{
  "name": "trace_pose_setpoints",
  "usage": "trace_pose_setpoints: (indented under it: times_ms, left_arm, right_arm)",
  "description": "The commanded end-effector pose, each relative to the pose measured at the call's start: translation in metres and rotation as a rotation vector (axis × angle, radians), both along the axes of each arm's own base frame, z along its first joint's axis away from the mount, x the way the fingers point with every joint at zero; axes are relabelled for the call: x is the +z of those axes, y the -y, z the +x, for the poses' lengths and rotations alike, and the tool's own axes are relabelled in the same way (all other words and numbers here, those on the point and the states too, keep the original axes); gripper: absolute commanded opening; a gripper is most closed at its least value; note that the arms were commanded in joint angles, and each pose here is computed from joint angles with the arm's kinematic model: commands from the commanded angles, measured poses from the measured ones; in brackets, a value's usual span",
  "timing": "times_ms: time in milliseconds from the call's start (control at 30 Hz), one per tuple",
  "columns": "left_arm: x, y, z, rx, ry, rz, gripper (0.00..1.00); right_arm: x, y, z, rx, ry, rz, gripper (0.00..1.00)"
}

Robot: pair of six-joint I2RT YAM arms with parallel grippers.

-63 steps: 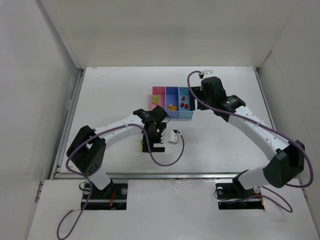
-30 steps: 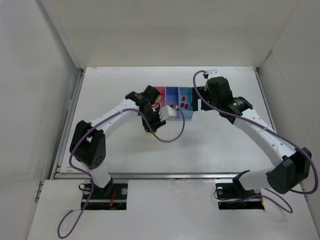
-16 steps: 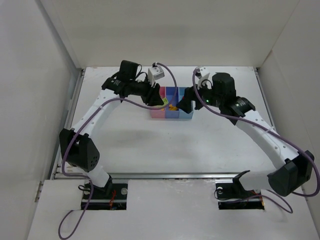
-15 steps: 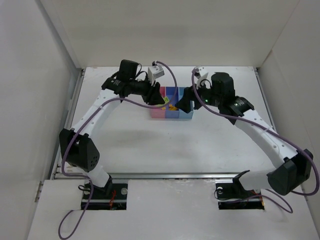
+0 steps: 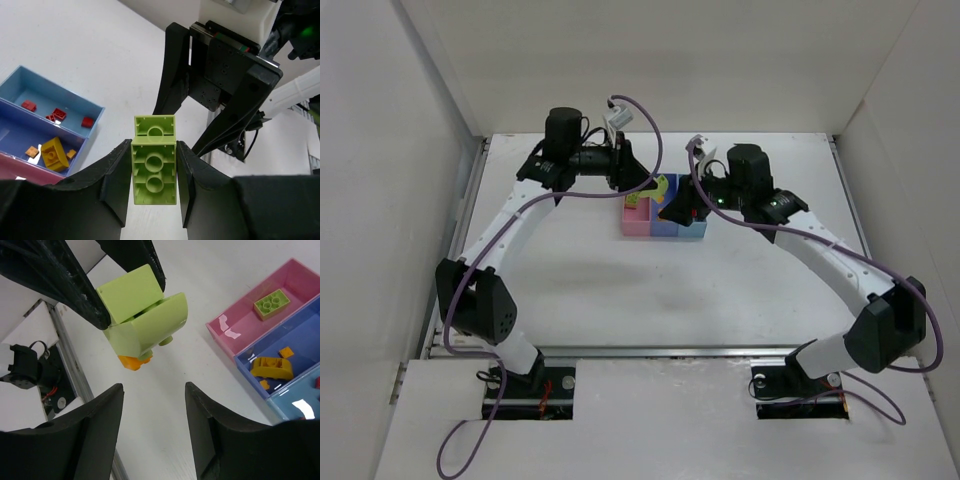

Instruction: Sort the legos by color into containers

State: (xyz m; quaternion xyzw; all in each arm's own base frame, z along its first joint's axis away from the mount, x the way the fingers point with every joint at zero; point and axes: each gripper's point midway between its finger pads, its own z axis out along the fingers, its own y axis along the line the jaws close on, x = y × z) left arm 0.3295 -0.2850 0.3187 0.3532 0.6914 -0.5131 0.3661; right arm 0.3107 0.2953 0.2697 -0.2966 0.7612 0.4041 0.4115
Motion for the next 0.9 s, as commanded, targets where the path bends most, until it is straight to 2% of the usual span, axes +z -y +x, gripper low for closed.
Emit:
trace_pose_setpoints:
  times_ms: [0, 167, 267, 400, 433, 533, 667, 867]
  left_arm:
    - [0.04, -0.002, -0.02, -0.049, 0.031, -0.122, 0.0]
    - [0.034, -0.008, -0.017, -0.029, 0.175, -0.069, 0.0]
    - [0.03, -0.009, -0.014, -0.007, 0.185, -0.065, 0.0]
    - [0.023, -0.009, -0.013, -0.029, 0.181, -0.039, 0.0]
    - [0.021, -0.011, -0.014, -0.036, 0.191, -0.025, 0.0]
    - [0.019, -0.008, -0.028, -0.098, 0.187, -0.023, 0.0]
    - [0.025, -0.003, -0.038, -0.16, 0.2, -0.055, 0.0]
    - [0.027, 0.001, -0.043, -0.184, 0.199, -0.072, 0.0]
  right_arm:
    - [0.03, -0.012, 0.002, 0.04, 0.078, 0.071, 0.58]
    - [0.03, 0.006, 0.001, -0.01, 0.078, 0.071, 0.58]
    - [0.026, 0.008, 0.0, 0.001, 0.066, 0.073, 0.58]
    - [0.031, 0.008, -0.007, 0.026, 0.081, 0.081, 0.71]
    - [0.031, 0.011, -0.006, 0.028, 0.089, 0.079, 0.78]
    - [0.039, 0.013, -0.008, 0.05, 0.112, 0.091, 0.86]
    - [0.05, 0.005, -0.02, 0.17, 0.122, 0.129, 0.87]
    - [0.062, -0.002, -0.018, 0.203, 0.148, 0.142, 0.84]
